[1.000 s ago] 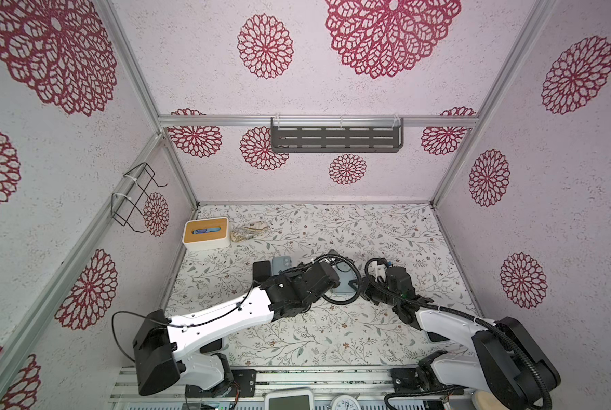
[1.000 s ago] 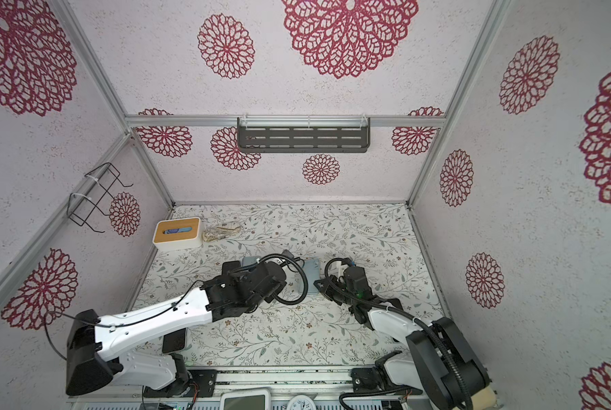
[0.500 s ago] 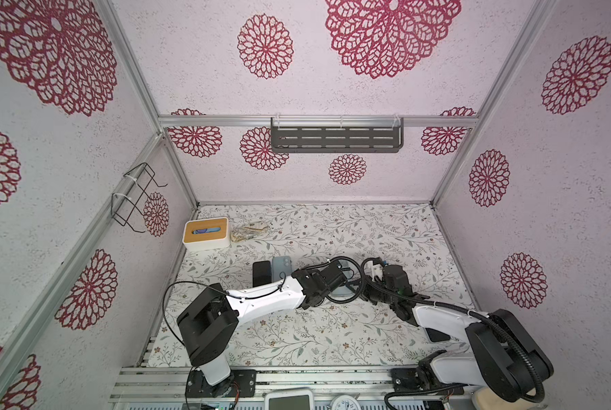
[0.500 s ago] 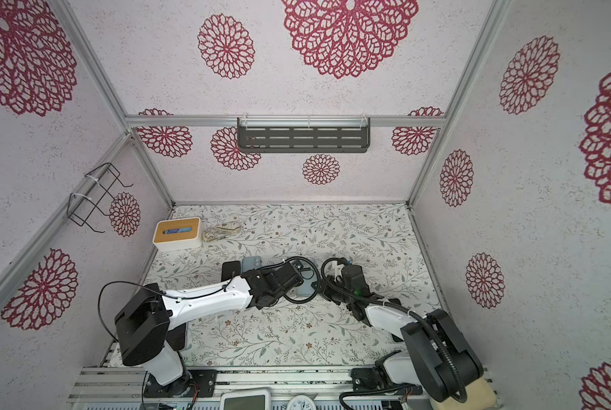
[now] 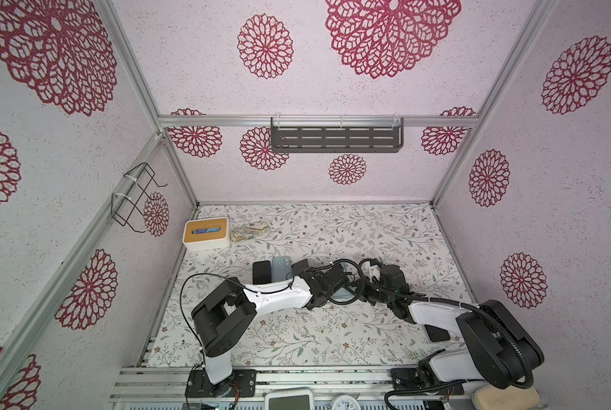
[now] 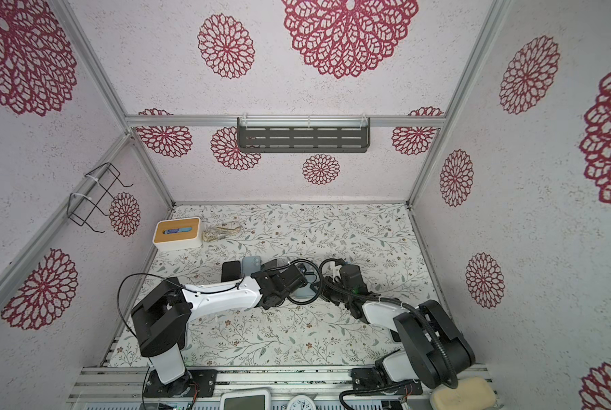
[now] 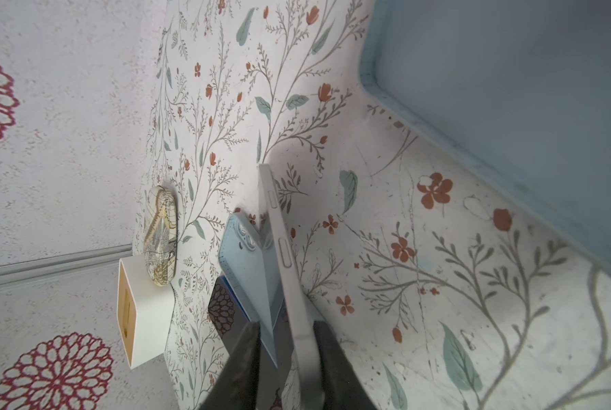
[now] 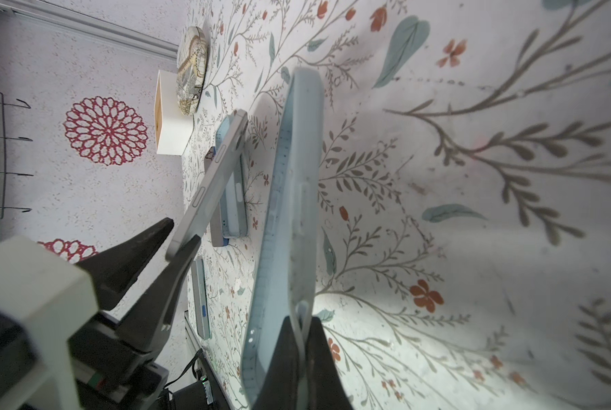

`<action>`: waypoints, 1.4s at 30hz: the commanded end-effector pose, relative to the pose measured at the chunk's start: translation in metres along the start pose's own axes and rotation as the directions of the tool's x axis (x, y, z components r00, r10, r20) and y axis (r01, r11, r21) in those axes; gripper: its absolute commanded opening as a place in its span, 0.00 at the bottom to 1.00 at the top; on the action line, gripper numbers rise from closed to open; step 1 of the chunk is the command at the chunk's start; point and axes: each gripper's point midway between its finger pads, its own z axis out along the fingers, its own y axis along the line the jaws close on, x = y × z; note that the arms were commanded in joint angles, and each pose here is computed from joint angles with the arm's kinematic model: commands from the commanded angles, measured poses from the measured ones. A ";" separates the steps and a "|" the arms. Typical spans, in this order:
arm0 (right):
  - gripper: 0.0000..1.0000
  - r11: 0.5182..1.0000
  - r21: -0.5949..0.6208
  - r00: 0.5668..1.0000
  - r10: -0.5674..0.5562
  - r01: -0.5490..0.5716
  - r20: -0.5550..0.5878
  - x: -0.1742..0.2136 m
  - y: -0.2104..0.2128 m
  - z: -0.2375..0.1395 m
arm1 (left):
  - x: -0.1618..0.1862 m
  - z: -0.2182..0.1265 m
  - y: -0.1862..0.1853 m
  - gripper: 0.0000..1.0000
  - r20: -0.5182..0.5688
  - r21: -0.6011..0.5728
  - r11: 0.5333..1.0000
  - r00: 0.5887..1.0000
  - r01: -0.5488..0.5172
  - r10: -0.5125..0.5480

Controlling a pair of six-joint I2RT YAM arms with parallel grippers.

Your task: Take the phone out of the phone case

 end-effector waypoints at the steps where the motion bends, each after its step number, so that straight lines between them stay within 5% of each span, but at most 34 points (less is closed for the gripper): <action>1: 0.00 0.998 -0.047 0.998 -0.051 0.052 0.023 -0.016 0.015 0.004 | 0.003 0.006 -0.007 0.32 -0.010 0.004 1.000 1.000 0.009 -0.009; 11: 0.00 0.997 -0.067 0.999 -0.043 0.043 -0.001 -0.020 0.017 0.018 | 0.007 0.013 -0.023 0.37 -0.018 0.020 1.000 1.000 0.018 -0.018; 16: 0.00 0.998 -0.042 0.999 -0.050 0.049 -0.007 -0.023 0.013 0.024 | 0.007 0.011 -0.013 0.58 -0.019 -0.013 0.998 0.998 0.056 -0.056; 20: 0.00 0.997 -0.020 0.998 -0.069 0.069 0.015 -0.030 0.011 0.030 | 0.008 -0.002 0.021 0.75 0.014 -0.009 0.968 0.968 0.252 -0.252; 23: 0.00 0.995 0.022 0.995 -0.094 0.093 0.040 -0.035 0.006 0.037 | 0.013 -0.017 0.053 0.85 0.035 0.033 0.893 0.893 0.448 -0.449; 28: 0.00 0.986 0.076 0.987 -0.154 0.150 0.054 -0.038 0.004 0.055 | 0.029 -0.041 0.097 1.00 0.031 0.192 0.680 0.688 0.708 -0.725; 34: 0.00 0.968 0.138 0.974 -0.218 0.208 0.059 -0.039 0.003 0.075 | 0.062 -0.066 0.147 0.97 -0.003 0.250 0.455 0.471 0.855 -0.882; 42: 0.00 0.961 0.170 0.973 -0.228 0.218 0.040 -0.032 0.004 0.097 | 0.082 -0.086 0.173 0.97 -0.028 0.236 0.379 0.396 0.895 -0.918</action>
